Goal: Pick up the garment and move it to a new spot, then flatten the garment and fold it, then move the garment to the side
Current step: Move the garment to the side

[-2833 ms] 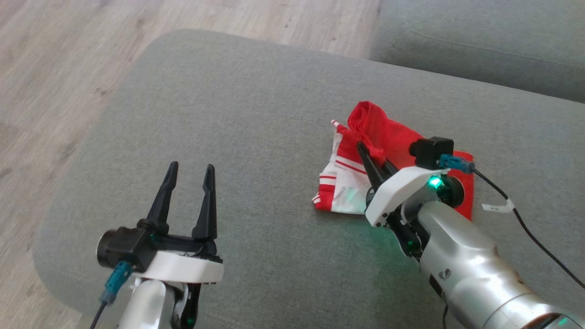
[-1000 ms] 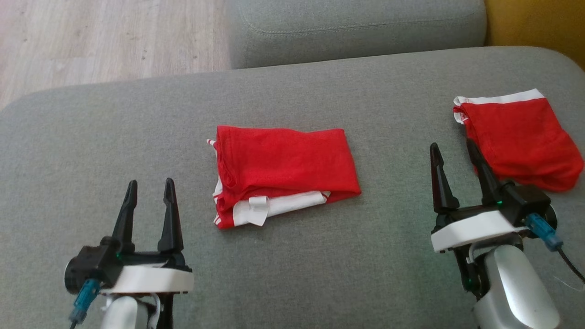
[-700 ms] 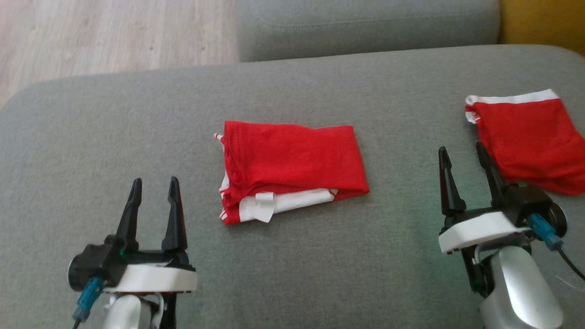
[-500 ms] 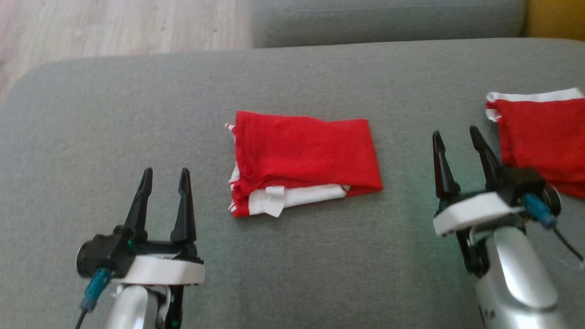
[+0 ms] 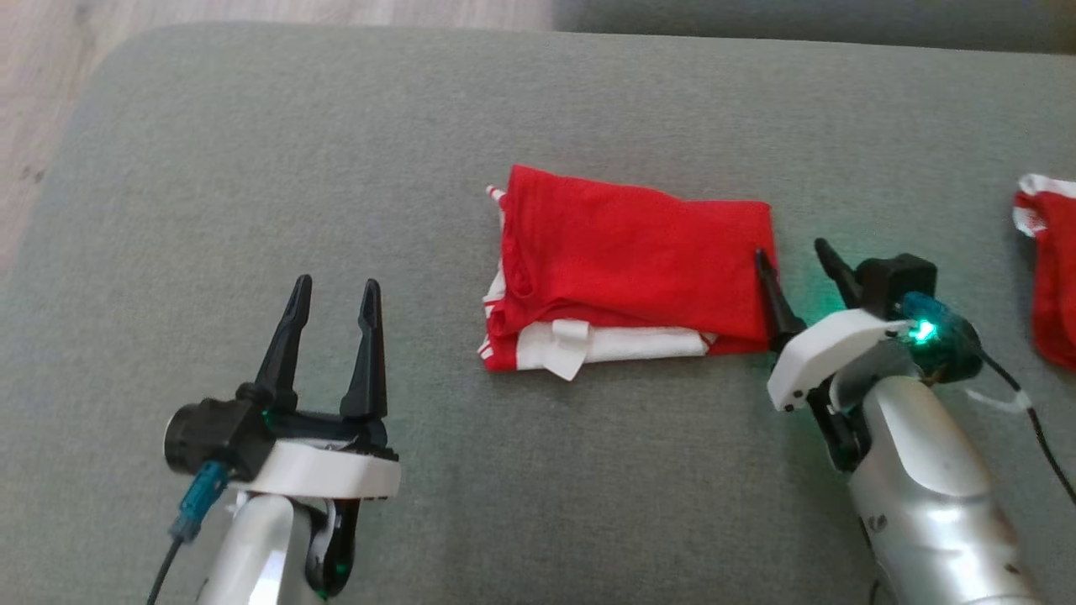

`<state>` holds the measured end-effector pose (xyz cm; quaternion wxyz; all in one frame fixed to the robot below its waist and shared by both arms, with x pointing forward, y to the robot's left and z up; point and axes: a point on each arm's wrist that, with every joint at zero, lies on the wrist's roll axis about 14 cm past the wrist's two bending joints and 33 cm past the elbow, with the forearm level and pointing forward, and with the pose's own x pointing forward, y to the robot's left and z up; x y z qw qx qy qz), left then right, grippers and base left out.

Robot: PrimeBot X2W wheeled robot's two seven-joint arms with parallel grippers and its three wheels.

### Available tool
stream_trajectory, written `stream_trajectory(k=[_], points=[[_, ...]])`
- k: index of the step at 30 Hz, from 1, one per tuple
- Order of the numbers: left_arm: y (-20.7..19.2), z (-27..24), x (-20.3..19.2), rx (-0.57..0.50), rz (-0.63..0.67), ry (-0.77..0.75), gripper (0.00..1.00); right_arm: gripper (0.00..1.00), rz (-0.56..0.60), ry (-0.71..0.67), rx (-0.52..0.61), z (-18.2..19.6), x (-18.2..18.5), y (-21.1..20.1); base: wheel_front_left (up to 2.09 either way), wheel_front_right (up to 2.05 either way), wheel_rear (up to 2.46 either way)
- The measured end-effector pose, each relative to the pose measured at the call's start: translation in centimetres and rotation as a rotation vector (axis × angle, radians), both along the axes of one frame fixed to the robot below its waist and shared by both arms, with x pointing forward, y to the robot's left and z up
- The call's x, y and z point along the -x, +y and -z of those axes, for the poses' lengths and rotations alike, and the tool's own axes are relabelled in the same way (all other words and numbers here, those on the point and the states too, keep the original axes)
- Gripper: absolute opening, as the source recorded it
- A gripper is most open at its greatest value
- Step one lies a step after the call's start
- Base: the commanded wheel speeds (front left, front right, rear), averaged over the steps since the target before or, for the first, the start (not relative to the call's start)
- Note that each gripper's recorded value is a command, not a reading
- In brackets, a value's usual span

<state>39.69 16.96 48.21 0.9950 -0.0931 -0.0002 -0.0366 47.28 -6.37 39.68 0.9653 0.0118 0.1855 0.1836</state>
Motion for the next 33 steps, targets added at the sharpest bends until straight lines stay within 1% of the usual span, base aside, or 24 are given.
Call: stream_trajectory(k=[5,10,12,15,21,29,33], points=[[0.4,0.4,0.3,-0.005,-0.012,0.016,1.00,1.00,-0.068,0.121,0.018,2.5,1.0,2.1,0.00,0.00,0.00],[0.3,0.7,0.2,0.005,-0.012,0.022,1.00,1.00,-0.113,0.142,0.059,2.7,0.6,2.8,0.00,0.00,0.00],[0.2,0.6,0.0,0.005,-0.005,0.018,1.00,0.00,-0.123,0.136,0.070,2.5,0.4,2.8,0.00,0.00,0.00],[-0.2,0.2,-0.3,0.006,0.006,0.007,1.00,0.00,-0.129,0.100,0.079,2.1,0.5,2.7,0.00,0.00,0.00],[-1.2,-0.5,-0.8,0.012,0.036,-0.016,1.00,0.00,-0.141,-0.033,0.137,-0.1,0.5,1.4,0.00,0.00,0.00],[-4.0,-1.7,-1.6,0.027,0.111,-0.054,1.00,0.00,-0.107,-0.201,0.255,-3.9,-0.1,-2.4,0.00,0.00,0.00],[-5.6,-2.0,-2.2,0.035,0.158,-0.066,1.00,0.00,-0.079,-0.279,0.326,-5.9,-0.5,-5.3,0.00,0.00,0.00]])
